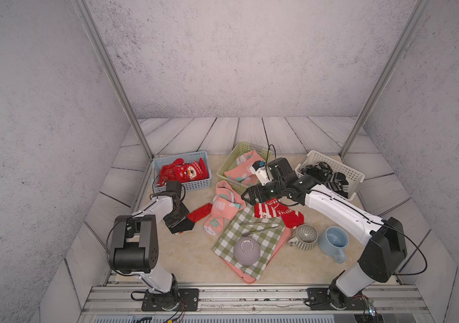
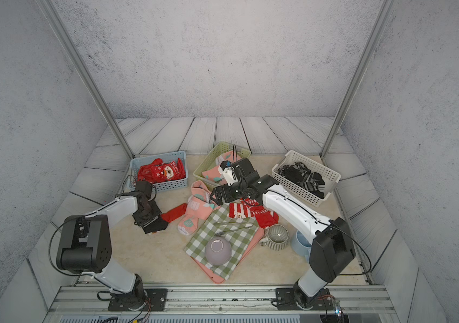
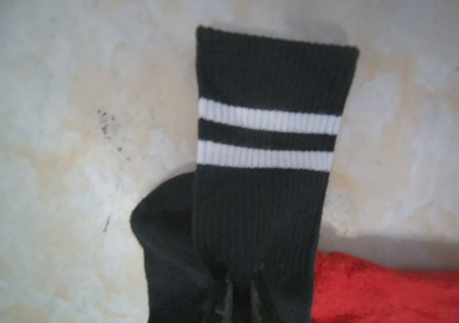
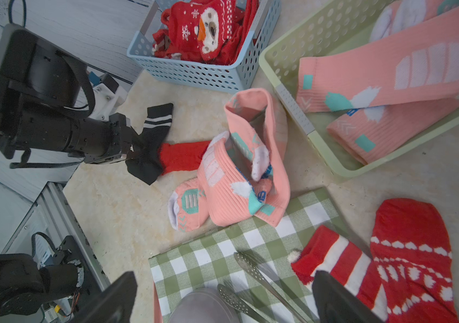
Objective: Sort the socks into the basket by color
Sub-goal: Pick up the sock from the center of the board.
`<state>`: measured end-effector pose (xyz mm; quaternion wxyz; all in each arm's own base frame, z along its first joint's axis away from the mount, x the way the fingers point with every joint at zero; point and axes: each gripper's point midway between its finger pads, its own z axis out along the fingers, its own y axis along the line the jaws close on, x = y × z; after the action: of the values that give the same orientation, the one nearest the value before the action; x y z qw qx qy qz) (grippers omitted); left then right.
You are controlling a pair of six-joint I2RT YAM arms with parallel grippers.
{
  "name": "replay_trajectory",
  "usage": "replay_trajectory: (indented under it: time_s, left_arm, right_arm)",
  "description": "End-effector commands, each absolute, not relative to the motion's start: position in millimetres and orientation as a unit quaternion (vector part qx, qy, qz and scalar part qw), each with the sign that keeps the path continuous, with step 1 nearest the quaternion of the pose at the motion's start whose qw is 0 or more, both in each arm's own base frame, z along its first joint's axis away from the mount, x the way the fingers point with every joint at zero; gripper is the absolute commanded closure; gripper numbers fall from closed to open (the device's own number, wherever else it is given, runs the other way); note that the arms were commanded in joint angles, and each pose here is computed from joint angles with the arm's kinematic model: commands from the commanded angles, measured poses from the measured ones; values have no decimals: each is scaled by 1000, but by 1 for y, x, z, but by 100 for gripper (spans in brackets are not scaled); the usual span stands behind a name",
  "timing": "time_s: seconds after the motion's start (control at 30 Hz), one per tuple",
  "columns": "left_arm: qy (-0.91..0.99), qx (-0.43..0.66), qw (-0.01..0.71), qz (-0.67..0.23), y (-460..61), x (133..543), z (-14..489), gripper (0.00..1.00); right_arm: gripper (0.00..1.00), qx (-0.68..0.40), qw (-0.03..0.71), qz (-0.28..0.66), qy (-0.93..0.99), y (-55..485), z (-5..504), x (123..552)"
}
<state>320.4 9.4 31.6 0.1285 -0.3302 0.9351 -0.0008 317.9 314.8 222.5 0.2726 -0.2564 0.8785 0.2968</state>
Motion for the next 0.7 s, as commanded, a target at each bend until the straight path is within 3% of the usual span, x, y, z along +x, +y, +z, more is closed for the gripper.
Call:
replay_trajectory:
  time_s: [0.0, 0.17, 0.4, 0.67]
  left_arm:
    - [933, -329, 145, -10, 8, 322, 44, 94]
    - [930, -323, 174, -23, 7, 312, 75, 100]
    - [923, -298, 229, -78, -6, 304, 117, 100]
    - [913, -210, 299, -179, -51, 307, 185, 100]
  right_arm:
    - [1, -261, 266, 302, 878, 316, 221, 317]
    - [1, -262, 259, 312, 876, 320, 219, 315]
    - [1, -263, 247, 336, 870, 327, 219, 310]
    - [1, -289, 228, 430, 824, 354, 240, 286]
